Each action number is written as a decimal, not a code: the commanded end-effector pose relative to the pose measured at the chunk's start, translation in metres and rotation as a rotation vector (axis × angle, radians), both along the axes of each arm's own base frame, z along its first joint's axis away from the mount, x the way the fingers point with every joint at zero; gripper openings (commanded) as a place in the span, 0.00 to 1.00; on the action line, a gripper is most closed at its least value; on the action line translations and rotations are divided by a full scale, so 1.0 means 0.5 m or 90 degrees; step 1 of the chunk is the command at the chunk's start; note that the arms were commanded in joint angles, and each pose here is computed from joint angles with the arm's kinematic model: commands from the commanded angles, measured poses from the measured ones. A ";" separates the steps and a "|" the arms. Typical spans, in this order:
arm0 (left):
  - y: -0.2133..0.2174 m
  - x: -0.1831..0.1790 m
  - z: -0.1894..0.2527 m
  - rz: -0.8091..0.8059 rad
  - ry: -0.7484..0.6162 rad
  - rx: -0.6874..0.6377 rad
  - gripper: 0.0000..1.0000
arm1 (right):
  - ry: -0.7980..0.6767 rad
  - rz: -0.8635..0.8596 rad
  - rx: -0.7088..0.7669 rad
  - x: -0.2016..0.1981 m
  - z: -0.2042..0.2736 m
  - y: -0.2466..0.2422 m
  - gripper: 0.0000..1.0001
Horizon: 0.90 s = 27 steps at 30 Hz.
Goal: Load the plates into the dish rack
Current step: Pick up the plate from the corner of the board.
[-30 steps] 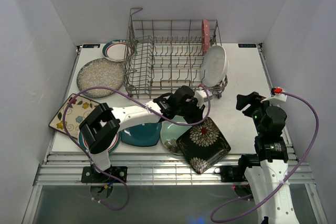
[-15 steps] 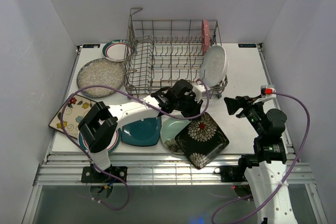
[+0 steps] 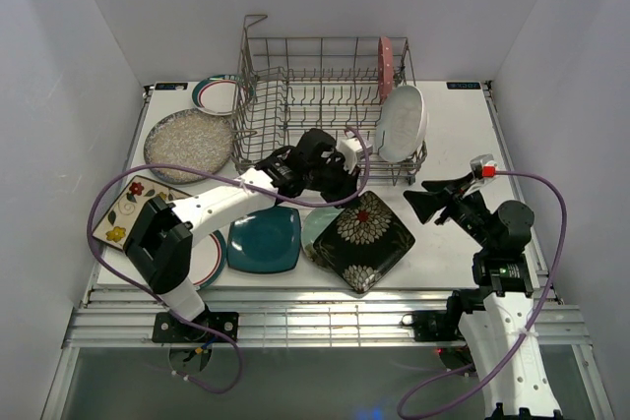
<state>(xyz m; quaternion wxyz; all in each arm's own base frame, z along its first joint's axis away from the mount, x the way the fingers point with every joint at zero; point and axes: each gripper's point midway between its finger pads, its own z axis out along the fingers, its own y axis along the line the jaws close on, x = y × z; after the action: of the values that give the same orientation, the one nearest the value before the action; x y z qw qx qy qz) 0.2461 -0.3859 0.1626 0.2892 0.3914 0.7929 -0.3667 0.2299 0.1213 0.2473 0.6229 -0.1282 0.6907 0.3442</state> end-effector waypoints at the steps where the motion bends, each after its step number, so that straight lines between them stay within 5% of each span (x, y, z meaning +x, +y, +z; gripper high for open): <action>1: -0.014 -0.007 0.164 -0.038 -0.062 -0.112 0.00 | -0.058 0.062 -0.005 -0.016 0.031 0.023 0.69; 27: 0.050 -0.010 0.306 -0.032 -0.131 -0.174 0.00 | -0.037 0.260 0.005 -0.037 -0.009 0.115 0.73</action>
<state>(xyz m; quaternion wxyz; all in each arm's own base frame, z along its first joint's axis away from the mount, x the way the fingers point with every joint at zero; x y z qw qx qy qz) 0.2487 -0.3570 0.2293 0.3343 0.4002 0.7633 -0.3814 0.2149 0.1696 0.2300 0.5530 -0.2397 0.6550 0.4558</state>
